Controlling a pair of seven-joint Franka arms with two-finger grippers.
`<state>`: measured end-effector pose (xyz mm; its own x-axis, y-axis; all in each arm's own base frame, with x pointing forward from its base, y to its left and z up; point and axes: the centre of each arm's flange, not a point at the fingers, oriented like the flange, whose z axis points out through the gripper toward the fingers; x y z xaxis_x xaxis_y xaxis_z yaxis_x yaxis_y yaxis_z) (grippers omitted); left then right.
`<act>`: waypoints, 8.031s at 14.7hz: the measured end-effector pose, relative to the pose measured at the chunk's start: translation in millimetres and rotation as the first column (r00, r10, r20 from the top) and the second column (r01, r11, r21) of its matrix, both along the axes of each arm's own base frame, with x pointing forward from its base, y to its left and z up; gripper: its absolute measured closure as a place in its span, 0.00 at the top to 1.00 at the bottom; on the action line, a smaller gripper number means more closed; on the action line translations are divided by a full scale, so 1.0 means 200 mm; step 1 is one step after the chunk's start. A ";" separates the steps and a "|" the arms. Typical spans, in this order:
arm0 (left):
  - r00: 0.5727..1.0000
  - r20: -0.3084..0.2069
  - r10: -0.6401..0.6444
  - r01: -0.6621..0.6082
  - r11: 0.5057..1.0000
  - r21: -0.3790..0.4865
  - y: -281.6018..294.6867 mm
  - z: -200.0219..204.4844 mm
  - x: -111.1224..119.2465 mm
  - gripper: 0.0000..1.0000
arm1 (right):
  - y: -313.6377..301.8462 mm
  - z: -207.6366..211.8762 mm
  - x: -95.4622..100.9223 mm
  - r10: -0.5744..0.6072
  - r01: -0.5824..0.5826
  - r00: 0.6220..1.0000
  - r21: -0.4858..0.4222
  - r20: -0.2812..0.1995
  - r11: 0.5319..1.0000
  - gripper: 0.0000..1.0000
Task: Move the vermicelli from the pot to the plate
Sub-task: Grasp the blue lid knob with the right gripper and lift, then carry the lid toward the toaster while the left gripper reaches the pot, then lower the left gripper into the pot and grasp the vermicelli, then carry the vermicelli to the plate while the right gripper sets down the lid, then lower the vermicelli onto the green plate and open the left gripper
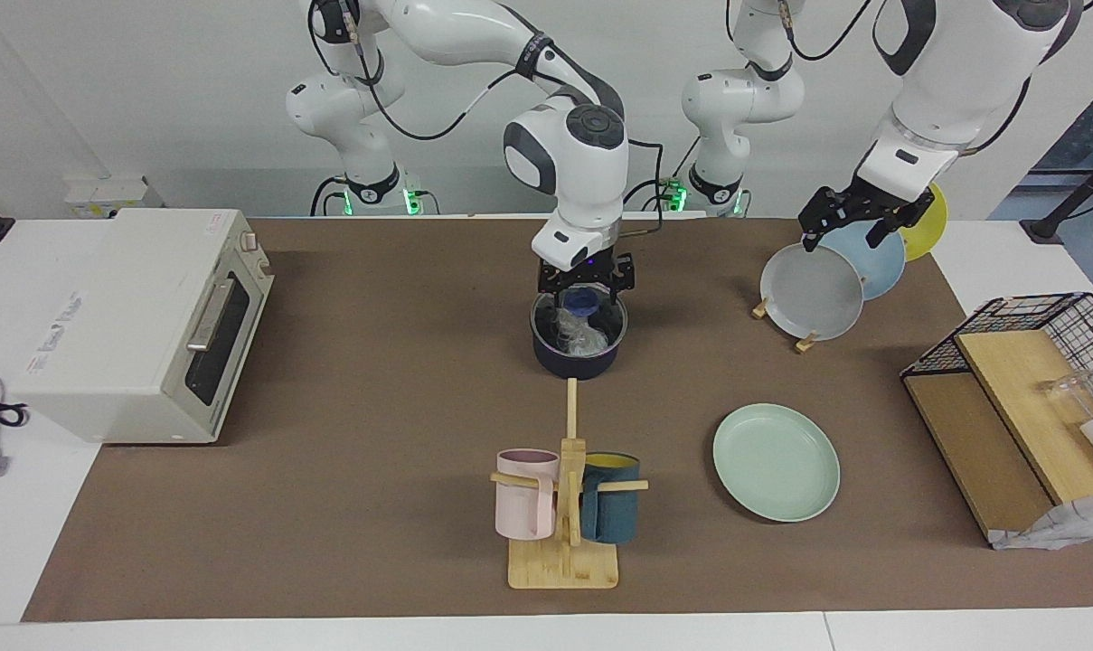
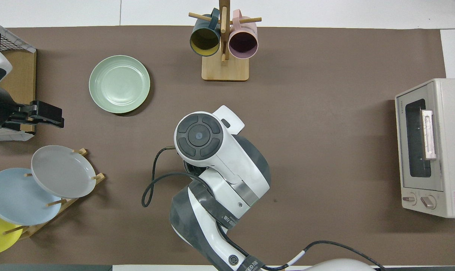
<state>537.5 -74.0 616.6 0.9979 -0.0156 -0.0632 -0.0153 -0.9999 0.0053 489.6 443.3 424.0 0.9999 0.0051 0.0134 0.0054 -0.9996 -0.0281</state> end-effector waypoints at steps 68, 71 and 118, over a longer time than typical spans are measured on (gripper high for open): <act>0.985 0.032 0.171 -0.169 0.983 -0.070 -1.62 -1.37 -0.53 1.00 | -2.07 -0.29 0.53 0.097 -0.095 0.995 -0.094 0.011 0.991 1.00; 0.988 0.021 0.152 -0.151 0.987 -0.060 -1.62 -1.43 -0.52 1.00 | -2.07 -0.03 0.57 0.085 -0.086 0.996 -0.099 -0.020 0.991 1.00; 0.986 0.144 -0.079 0.099 0.986 -0.133 -0.11 -1.26 0.80 0.19 | -2.26 1.00 0.29 -0.002 -0.005 0.995 -0.068 -0.102 0.998 1.00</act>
